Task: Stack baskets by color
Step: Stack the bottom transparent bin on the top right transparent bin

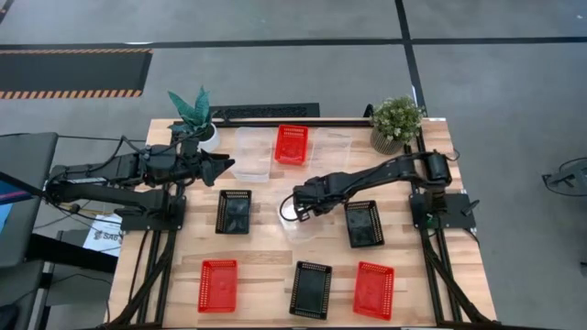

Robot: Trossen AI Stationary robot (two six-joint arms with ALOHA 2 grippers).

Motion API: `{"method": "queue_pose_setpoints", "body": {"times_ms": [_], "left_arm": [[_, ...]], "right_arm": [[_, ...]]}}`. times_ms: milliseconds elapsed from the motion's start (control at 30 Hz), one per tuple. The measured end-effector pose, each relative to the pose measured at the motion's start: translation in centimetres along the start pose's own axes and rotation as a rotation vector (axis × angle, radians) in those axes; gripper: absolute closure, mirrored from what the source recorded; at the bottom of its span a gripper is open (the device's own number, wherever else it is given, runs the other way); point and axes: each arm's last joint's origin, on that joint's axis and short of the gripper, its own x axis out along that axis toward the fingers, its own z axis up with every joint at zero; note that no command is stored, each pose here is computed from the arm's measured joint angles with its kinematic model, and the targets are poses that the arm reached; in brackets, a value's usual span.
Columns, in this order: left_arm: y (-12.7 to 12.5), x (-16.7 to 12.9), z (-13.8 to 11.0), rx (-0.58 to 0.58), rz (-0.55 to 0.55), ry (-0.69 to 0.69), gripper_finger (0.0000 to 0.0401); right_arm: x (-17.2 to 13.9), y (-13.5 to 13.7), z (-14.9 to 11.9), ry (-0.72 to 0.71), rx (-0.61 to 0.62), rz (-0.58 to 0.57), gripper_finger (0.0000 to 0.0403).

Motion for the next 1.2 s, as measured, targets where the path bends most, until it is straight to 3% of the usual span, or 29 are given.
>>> {"method": "queue_pose_setpoints", "body": {"times_ms": [133, 233, 333, 433, 667, 900, 1200], "left_arm": [[0.0, 0.0, 0.0, 0.000, 0.001, 0.001, 0.0192], [0.1, 0.0, -0.1, 0.004, 0.008, 0.007, 0.0192], [0.1, 0.0, -0.1, 0.006, 0.014, 0.013, 0.0192], [0.1, 0.0, -0.1, 0.006, 0.014, 0.012, 0.0192], [0.2, 0.0, -0.1, 0.005, 0.029, -0.005, 0.0192], [0.2, 0.0, -0.1, 0.004, 0.030, -0.007, 0.0192], [0.2, 0.0, -0.1, 0.004, 0.036, -0.013, 0.0192]], "right_arm": [[-4.0, 0.4, 1.0, -0.055, -0.001, 0.099, 0.0399], [-8.0, -0.6, 1.9, -0.191, 0.029, 0.122, 0.0400], [-11.5, -3.2, 3.2, -0.328, 0.139, 0.079, 0.0400], [-13.1, -6.6, 4.9, -0.369, 0.262, -0.015, 0.0401], [-12.5, -12.1, 8.5, -0.425, 0.490, -0.116, 0.0402], [-9.4, -13.3, 7.9, -0.336, 0.566, -0.115, 0.0402], [-7.3, -14.2, 8.6, -0.298, 0.572, -0.080, 0.0402]]}}
